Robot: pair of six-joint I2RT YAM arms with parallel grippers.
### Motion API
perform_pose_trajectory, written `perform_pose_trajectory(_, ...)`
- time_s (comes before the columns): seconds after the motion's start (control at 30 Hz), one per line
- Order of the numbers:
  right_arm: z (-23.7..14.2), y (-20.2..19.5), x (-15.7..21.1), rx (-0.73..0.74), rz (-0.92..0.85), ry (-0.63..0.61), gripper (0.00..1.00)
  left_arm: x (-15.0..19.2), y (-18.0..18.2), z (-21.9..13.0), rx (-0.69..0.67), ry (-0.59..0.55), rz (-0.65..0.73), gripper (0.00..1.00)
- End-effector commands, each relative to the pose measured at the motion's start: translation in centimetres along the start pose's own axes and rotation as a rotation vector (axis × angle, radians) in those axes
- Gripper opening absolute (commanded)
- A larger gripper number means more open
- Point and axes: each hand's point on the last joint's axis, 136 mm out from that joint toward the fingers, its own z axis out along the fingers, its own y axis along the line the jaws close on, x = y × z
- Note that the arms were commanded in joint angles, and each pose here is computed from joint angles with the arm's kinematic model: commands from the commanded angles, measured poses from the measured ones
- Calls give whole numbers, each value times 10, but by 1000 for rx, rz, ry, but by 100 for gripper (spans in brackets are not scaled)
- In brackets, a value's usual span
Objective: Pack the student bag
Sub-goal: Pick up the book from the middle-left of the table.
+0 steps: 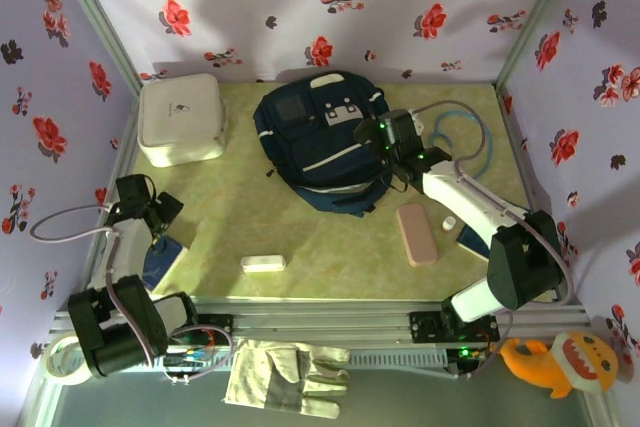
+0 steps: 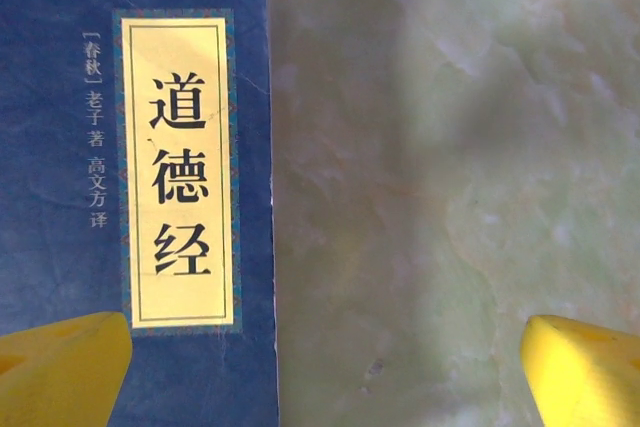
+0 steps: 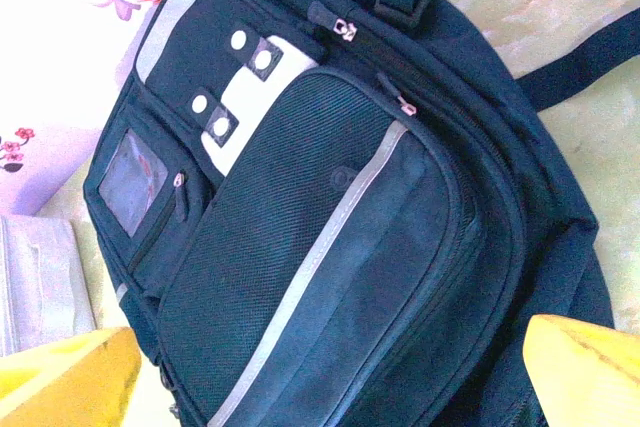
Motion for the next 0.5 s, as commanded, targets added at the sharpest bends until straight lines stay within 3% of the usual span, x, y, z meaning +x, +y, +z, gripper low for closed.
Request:
perform_pose_trajectory(0.0, -2, 19, -6, -45, -6, -7, 99, 1, -4, 10, 26, 24, -32, 100)
perform_pose_trajectory(0.3, 4, 21, -3, -47, -7, 3, 99, 22, -8, 29, 60, 122, -29, 99)
perform_pose_trajectory(0.47, 8, 24, -2, -51, -3, 10, 99, 51, -33, 30, 120, 186, 33, 95)
